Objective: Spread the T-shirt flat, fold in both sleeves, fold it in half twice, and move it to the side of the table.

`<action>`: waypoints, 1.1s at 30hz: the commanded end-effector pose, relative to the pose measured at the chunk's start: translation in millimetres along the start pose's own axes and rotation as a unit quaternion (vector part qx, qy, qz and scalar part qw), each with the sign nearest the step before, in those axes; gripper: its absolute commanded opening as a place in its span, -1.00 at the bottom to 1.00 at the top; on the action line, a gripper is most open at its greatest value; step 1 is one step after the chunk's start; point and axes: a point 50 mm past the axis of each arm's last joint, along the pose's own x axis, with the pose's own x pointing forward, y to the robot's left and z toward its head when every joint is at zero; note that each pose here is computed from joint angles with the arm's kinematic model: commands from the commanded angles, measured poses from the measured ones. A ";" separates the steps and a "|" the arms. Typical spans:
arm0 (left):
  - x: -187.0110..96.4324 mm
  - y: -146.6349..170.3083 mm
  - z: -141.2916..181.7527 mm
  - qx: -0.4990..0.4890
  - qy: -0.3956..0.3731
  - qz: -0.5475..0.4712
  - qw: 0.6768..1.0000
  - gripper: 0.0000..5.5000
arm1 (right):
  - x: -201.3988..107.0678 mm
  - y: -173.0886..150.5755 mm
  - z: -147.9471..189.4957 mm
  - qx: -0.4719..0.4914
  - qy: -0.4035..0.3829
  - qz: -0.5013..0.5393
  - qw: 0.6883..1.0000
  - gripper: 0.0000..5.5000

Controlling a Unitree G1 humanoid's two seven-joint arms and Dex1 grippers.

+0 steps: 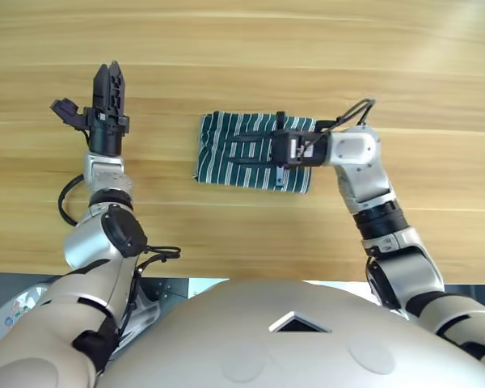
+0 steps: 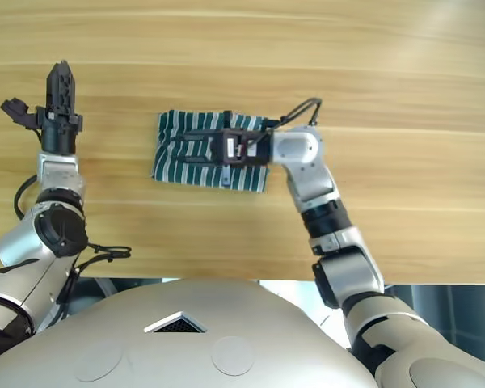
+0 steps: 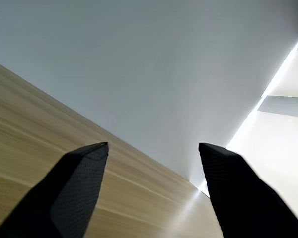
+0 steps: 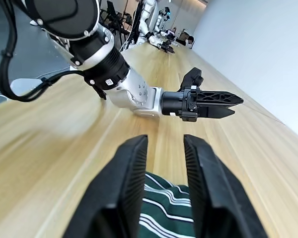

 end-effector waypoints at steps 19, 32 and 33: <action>-27.0 10.9 -25.2 -0.010 0.070 0.128 0.989 0.23 | -36.5 -2.6 -131.0 0.045 0.435 -0.236 0.868 -0.98; -42.2 21.6 -15.3 0.005 0.047 0.193 0.980 0.23 | -307.2 68.1 -106.8 0.213 0.612 -0.626 0.433 -0.98; -42.5 22.0 -14.9 0.006 0.047 0.194 0.980 0.23 | -309.5 67.9 -105.2 0.216 0.604 -0.635 0.430 -0.98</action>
